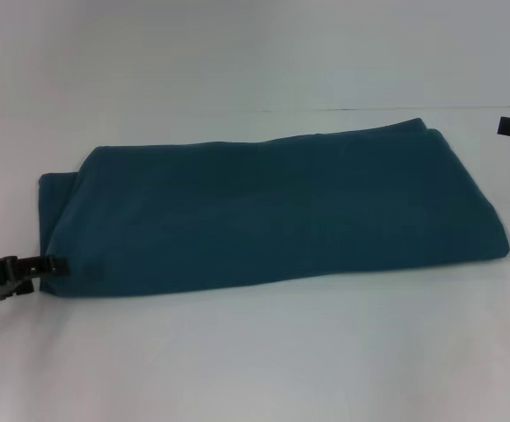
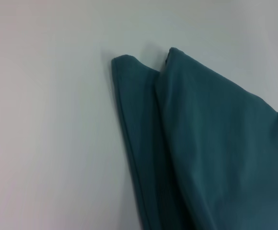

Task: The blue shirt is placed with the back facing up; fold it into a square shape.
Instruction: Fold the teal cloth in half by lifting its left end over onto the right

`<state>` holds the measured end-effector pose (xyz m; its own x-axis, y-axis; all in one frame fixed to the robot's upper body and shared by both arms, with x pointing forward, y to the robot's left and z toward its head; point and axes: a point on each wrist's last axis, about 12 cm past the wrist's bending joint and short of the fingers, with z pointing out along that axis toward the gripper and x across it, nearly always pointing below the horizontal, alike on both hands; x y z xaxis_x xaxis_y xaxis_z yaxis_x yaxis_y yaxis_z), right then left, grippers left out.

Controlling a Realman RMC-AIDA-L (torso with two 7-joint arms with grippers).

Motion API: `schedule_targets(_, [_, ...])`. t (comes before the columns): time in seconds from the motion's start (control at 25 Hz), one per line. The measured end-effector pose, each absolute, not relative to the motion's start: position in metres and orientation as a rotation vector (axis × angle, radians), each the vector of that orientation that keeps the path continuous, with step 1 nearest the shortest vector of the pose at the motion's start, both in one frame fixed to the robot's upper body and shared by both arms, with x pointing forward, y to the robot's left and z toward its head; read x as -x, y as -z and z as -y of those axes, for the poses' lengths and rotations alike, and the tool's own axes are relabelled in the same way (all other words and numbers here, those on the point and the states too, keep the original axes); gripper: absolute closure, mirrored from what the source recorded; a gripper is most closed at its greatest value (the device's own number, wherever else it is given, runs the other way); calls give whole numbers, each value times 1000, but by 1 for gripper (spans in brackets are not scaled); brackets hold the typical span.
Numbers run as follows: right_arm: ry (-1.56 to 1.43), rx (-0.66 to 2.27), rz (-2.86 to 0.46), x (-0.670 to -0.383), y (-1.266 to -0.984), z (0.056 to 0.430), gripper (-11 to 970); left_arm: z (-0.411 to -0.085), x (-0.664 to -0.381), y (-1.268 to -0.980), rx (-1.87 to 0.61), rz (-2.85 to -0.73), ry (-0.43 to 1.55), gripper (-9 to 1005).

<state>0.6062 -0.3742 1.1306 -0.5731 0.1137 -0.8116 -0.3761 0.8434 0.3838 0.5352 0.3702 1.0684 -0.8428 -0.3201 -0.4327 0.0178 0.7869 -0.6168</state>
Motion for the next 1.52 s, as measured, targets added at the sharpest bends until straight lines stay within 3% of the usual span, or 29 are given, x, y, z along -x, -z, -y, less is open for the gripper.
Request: schedule_targets(1.52, [-663, 168, -2086, -603, -1129, 378, 174, -349, -550, -1070, 127, -2465, 880, 208])
